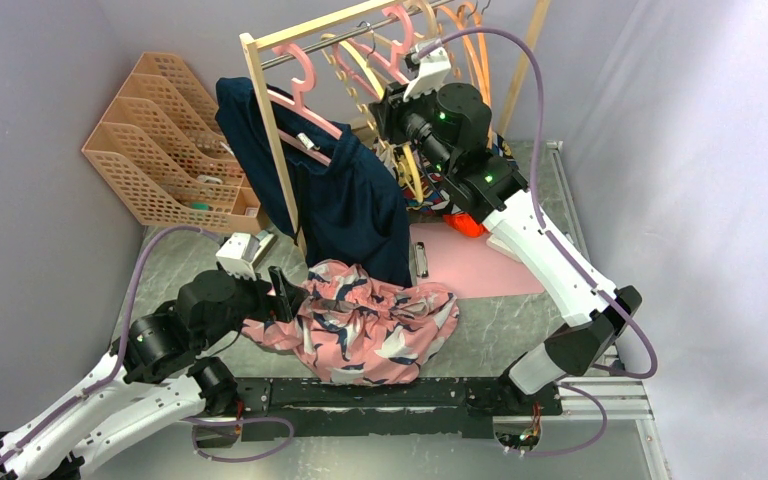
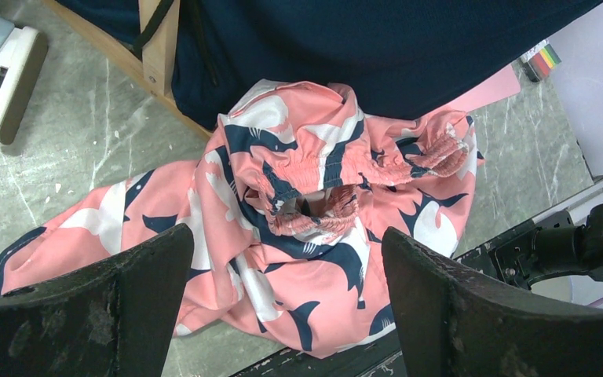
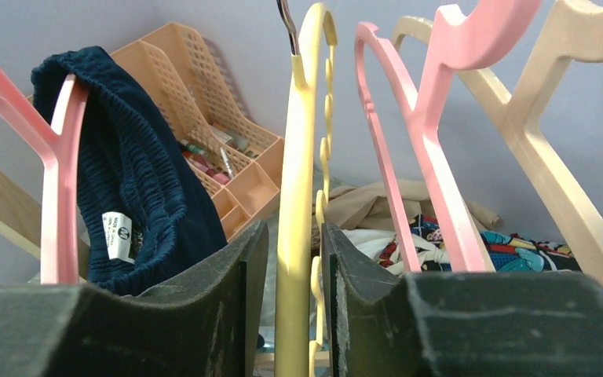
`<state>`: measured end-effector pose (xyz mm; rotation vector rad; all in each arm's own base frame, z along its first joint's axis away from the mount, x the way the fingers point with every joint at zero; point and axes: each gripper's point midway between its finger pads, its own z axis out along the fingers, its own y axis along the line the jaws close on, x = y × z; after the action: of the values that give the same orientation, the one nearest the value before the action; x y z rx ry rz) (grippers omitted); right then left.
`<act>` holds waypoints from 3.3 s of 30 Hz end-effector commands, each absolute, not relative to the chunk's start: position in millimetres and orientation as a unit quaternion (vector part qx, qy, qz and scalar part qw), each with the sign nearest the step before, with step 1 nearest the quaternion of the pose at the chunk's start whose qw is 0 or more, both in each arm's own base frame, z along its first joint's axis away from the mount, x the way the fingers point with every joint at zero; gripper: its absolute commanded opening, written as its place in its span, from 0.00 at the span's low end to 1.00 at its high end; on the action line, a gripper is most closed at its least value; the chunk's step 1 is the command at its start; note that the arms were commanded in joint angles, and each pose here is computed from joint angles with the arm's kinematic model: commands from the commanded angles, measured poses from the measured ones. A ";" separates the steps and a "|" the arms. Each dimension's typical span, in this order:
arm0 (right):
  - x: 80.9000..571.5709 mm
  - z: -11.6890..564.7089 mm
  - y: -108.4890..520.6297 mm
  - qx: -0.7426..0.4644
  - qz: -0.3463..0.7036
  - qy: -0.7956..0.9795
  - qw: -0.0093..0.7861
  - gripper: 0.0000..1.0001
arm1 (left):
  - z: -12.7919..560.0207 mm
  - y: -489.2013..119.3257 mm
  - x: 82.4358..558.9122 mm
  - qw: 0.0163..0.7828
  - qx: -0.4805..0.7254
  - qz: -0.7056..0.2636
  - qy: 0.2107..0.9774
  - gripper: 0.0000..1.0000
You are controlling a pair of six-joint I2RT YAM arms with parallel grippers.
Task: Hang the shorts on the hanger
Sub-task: Pick up the hanger from the clothesline.
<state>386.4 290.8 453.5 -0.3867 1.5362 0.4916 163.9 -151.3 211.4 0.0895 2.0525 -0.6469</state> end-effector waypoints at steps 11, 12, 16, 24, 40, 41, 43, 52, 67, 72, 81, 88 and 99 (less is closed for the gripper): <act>391.2 474.2 294.0 -0.168 0.233 0.653 0.701 0.19 | 216.6 -154.9 165.8 0.484 0.042 -0.276 0.829 0.92; 391.5 474.2 294.5 -0.169 0.233 0.653 0.700 0.18 | 216.6 -154.9 165.8 0.484 0.042 -0.276 0.829 0.92; 392.2 475.0 295.9 -0.170 0.234 0.650 0.702 0.09 | 217.0 -155.4 165.7 0.484 0.042 -0.276 0.829 0.92; 388.1 483.0 290.8 -0.166 0.237 0.606 0.741 0.00 | 216.2 -155.5 165.9 0.483 0.044 -0.275 0.830 0.92; 382.9 500.4 282.2 -0.123 0.260 0.522 0.803 0.00 | 215.6 -155.4 166.7 0.483 0.043 -0.273 0.831 0.92; 381.8 500.9 281.3 -0.121 0.261 0.516 0.806 0.00 | 214.9 -155.4 166.7 0.483 0.043 -0.272 0.831 0.92; 379.7 503.4 280.3 -0.117 0.265 0.507 0.812 0.00 | 215.2 -155.2 166.6 0.483 0.043 -0.272 0.831 0.91; 375.3 510.9 277.7 -0.109 0.273 0.483 0.824 0.00 | 214.9 -155.1 166.8 0.483 0.042 -0.271 0.832 0.91; 355.2 512.2 278.2 -0.138 0.293 0.472 0.820 0.00 | 214.8 -154.2 167.1 0.483 0.039 -0.270 0.832 0.91; 343.9 505.5 274.3 -0.165 0.284 0.485 0.811 0.00 | 215.3 -153.1 167.4 0.485 0.036 -0.270 0.831 0.91; 308.2 492.0 244.4 -0.169 0.280 0.522 0.788 0.00 | 221.8 -146.9 166.7 0.497 0.022 -0.274 0.823 0.91; 261.7 481.2 208.3 -0.195 0.264 0.571 0.753 0.00 | 228.6 -141.6 165.0 0.509 0.011 -0.283 0.813 0.92; 176.0 465.8 140.0 -0.190 0.266 0.634 0.701 0.00 | 237.6 -118.7 167.9 0.539 -0.051 -0.278 0.793 0.93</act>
<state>208.6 159.2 473.3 -0.4055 1.3420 0.5588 162.8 -133.8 235.4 -0.0218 1.9252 -0.6960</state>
